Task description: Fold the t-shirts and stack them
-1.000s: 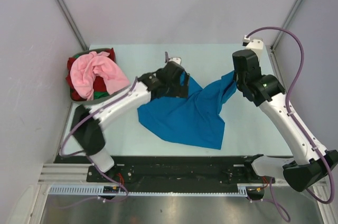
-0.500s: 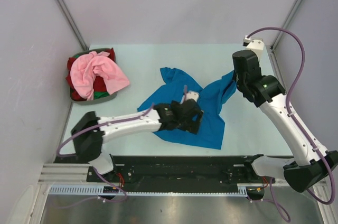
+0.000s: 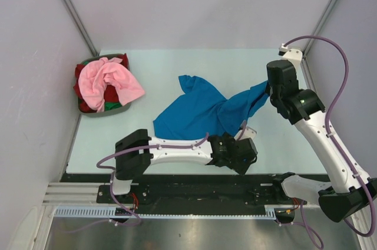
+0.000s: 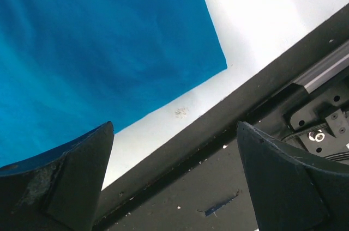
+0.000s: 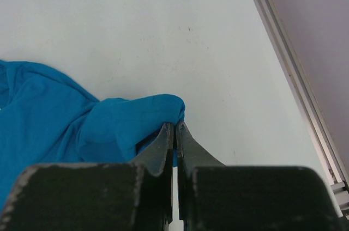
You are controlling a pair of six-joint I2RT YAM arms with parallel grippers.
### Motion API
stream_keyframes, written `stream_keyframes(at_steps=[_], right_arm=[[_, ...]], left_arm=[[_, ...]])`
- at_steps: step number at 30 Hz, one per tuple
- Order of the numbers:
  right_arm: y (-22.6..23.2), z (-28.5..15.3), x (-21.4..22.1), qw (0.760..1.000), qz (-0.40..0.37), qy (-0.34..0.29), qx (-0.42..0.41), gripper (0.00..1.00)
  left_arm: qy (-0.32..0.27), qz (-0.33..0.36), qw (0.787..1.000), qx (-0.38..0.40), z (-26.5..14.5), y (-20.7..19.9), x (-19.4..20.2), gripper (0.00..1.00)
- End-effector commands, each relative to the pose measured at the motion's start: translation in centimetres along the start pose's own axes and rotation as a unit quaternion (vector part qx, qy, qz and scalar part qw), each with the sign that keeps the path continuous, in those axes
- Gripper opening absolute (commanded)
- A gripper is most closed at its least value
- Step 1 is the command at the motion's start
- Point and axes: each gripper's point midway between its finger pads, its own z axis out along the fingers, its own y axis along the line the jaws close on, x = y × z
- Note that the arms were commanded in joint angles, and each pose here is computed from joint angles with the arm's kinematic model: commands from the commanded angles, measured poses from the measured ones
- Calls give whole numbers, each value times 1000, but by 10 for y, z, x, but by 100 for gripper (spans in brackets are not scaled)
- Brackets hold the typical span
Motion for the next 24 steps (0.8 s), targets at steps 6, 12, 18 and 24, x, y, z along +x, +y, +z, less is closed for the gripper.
stream_keyframes(at_steps=[6,12,18,24], right_arm=[[-5,-7,-4,1000,22,-10,-2,0],[-7,-7,-1,1000,19,-8,1,0],[-8,-6,1,1000,16,-8,2,0],[-8,-5,1,1000,15,-9,2,0]], left_arm=[[-5,7,1000,4,18,-25,5,98],[-4,28,1000,-13,37,-28,2,98],[-5,41,999,-18,49,-29,2,98],[0,52,998,-36,61,-19,5,85]])
